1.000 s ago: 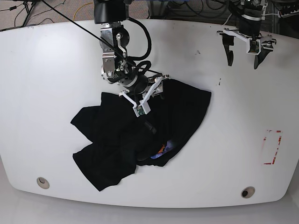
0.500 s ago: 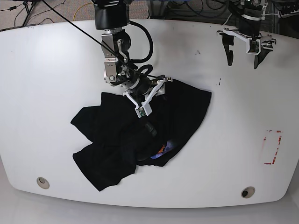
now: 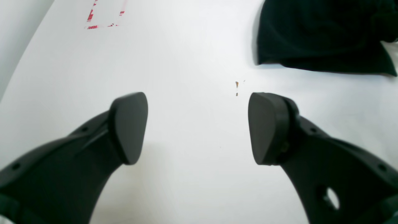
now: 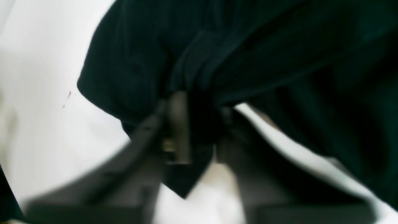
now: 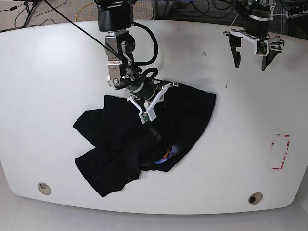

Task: Layout the t-shirt on the table in an organized manner, then fold the t-shirt properly
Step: 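Lift the grasped shirt with the right gripper and drag it outward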

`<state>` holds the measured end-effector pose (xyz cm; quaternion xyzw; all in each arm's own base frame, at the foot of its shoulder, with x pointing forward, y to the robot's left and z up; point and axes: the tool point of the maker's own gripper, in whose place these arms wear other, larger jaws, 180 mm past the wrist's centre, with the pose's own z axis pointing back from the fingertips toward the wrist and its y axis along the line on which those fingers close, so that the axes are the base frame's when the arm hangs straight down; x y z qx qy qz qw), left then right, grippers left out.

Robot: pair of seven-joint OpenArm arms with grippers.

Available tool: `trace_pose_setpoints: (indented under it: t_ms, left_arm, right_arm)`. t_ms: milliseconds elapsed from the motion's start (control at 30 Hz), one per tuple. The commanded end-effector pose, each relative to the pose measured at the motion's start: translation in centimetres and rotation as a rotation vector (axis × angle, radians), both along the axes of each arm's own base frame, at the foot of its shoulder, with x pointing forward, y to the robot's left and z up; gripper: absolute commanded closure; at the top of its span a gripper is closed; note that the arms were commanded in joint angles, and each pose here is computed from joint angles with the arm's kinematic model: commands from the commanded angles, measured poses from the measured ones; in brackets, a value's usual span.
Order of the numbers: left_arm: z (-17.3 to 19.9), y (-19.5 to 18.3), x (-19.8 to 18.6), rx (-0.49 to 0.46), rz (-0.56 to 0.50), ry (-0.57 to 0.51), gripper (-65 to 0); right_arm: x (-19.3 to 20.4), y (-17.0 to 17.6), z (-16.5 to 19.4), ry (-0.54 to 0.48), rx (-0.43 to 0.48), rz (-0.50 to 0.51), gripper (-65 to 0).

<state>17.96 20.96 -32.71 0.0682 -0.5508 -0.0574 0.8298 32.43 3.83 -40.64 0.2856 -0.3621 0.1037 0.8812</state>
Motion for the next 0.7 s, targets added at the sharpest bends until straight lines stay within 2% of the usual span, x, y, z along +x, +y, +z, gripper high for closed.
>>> trace_pose_setpoints:
  t_ms: [0,133,333,667]
  left_arm:
    - [0.8,0.0,0.1,0.009,-0.007,-0.028,-45.8]
    - [0.7,0.0,0.1,0.008,-0.007,-0.026,-45.8]
    - [0.4,-1.4,0.2,-0.018,-0.037,-0.021,-46.3]
    - [-0.5,-6.7,2.0,-0.122,-0.141,-0.036,-46.5]
  right_arm:
    - [1.5,1.0,2.4,-0.069,0.046,-0.002,0.0]
    - [1.9,0.9,4.0,-0.112,0.049,-0.006,0.0]
    - [0.7,3.0,8.3,-0.238,0.057,0.065,0.0]
    - [-1.5,6.5,14.0,-0.421,0.047,0.232,0.0]
